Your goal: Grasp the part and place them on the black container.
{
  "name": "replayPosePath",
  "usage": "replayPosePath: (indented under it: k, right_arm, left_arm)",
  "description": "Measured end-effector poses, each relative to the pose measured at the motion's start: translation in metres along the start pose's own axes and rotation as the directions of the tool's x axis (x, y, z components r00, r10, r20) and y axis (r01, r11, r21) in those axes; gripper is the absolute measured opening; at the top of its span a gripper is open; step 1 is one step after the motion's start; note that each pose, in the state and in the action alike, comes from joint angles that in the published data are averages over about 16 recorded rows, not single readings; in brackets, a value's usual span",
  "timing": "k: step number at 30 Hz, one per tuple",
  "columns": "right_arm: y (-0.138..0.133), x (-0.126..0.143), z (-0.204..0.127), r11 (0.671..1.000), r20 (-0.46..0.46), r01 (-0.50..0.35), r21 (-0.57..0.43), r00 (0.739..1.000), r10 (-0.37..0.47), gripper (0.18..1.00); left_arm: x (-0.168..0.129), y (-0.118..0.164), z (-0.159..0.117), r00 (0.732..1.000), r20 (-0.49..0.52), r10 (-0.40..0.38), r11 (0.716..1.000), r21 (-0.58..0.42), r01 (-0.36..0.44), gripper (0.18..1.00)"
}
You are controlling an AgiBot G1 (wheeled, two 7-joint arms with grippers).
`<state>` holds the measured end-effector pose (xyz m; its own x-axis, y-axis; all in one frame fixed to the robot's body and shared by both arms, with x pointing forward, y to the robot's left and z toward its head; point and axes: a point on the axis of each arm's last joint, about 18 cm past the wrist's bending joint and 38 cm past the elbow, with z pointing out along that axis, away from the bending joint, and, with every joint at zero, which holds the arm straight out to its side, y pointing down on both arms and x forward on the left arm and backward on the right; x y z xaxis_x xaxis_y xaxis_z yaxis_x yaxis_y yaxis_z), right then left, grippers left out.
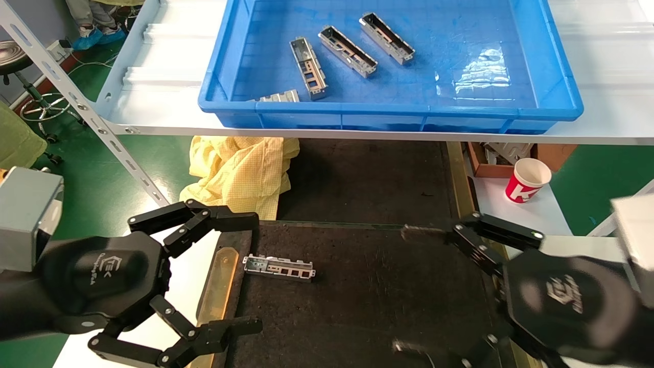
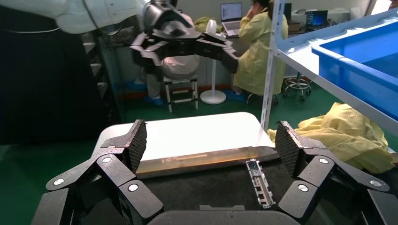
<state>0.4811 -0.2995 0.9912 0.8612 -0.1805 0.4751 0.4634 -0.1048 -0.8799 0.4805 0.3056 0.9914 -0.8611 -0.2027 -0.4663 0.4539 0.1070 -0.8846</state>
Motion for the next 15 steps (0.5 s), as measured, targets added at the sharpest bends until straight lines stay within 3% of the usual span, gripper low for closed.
replayPosePath:
  k: [15]
  right_arm:
    - [-0.0061, -0.0080, -0.0068, 1.000, 0.007, 0.011, -0.012, 1.000, -0.011, 1.001]
  left_arm:
    - [0.0000, 0.0000, 0.0000, 1.000, 0.000, 0.000, 1.000, 0.000, 0.000, 1.001]
